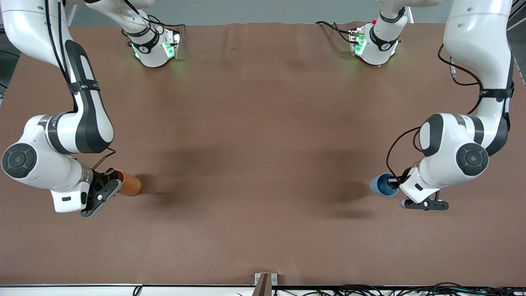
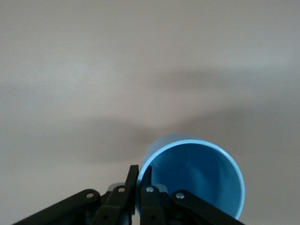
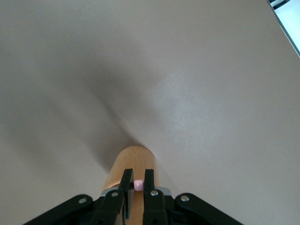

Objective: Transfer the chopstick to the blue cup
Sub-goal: 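Grasp the pink chopstick with the right gripper while the left gripper grasps the blue cup, then lift the chopstick with the right gripper while the left gripper moves the cup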

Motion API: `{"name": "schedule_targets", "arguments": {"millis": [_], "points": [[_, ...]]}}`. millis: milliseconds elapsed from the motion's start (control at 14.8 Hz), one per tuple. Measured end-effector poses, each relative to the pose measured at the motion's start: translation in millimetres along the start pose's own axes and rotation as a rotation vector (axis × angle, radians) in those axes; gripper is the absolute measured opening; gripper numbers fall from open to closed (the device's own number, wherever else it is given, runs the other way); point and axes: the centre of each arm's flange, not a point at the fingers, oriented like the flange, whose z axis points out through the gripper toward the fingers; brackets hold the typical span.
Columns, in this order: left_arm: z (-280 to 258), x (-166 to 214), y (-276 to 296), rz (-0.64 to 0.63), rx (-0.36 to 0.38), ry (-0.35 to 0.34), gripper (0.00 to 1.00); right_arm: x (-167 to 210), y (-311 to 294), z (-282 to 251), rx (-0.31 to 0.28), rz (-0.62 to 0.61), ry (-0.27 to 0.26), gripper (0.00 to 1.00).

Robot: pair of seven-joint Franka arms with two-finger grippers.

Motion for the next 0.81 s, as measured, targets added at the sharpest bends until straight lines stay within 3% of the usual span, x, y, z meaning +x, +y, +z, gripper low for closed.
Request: {"name": "schedule_targets", "arguments": {"millis": [405, 608, 811], "points": [[-24.8, -69.7, 204.8, -0.251, 0.032, 0.083, 0.04, -4.0, 6.4, -10.3, -0.009, 0.018, 0.013, 0.10], [-3.9, -97.5, 261.0, -0.297, 0.012, 0.089, 0.04, -10.4, 15.0, -38.3, -0.003, 0.080, 0.092, 0.10], [23.3, -107.6, 290.4, -0.321, -0.054, 0.079, 0.04, -30.7, 16.9, -83.0, 0.052, 0.158, 0.170, 0.10]]}}
